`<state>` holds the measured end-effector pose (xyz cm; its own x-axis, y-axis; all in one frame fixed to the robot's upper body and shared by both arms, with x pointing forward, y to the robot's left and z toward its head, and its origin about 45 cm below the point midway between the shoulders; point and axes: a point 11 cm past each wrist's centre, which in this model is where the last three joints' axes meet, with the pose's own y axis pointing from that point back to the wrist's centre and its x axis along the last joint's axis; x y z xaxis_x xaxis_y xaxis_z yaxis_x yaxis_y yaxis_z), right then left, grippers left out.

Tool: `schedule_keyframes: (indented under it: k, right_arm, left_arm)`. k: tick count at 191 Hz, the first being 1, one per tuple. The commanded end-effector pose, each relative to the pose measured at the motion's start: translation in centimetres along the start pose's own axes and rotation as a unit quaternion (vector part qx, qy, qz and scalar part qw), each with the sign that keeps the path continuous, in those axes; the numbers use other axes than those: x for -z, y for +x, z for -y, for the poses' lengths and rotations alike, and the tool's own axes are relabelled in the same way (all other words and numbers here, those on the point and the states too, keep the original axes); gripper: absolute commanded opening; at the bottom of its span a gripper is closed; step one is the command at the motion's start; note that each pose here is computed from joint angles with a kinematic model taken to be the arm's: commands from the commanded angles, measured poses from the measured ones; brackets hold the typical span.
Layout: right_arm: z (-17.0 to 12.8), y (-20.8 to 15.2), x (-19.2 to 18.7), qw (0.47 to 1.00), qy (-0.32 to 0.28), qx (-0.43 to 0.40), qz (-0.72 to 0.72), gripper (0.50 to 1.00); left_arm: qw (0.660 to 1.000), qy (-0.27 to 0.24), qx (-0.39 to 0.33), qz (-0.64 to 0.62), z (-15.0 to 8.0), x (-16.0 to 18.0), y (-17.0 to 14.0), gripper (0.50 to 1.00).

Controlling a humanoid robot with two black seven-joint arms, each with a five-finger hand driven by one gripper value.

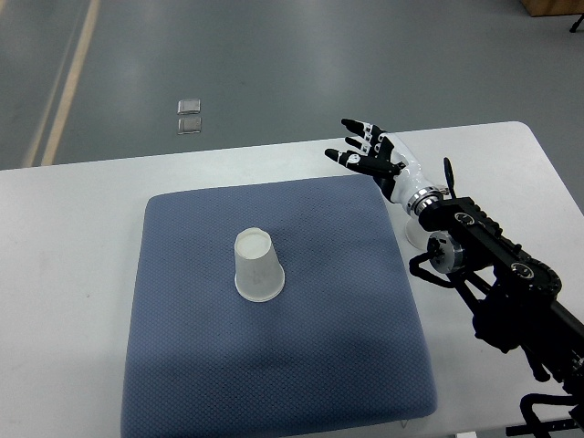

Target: Stack paper cups

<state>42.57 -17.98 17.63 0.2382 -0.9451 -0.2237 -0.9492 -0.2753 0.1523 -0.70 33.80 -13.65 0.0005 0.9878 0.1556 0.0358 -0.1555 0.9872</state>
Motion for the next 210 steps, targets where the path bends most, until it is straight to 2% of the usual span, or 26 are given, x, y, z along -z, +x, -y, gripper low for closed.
schedule_keyframes:
  k: [1, 210]
  right_arm:
    - [0.0, -0.04, 0.04, 1.0, 0.001, 0.001, 0.0, 0.924]
    - [0.08, -0.12, 0.21, 1.0, 0.003, 0.001, 0.001, 0.924]
  left_arm:
    - [1.0, 0.0, 0.003, 0.0, -0.01, -0.02, -0.21, 1.0]
    - [1.0, -0.003, -0.005, -0.002, 0.02, 0.02, 0.37, 1.0]
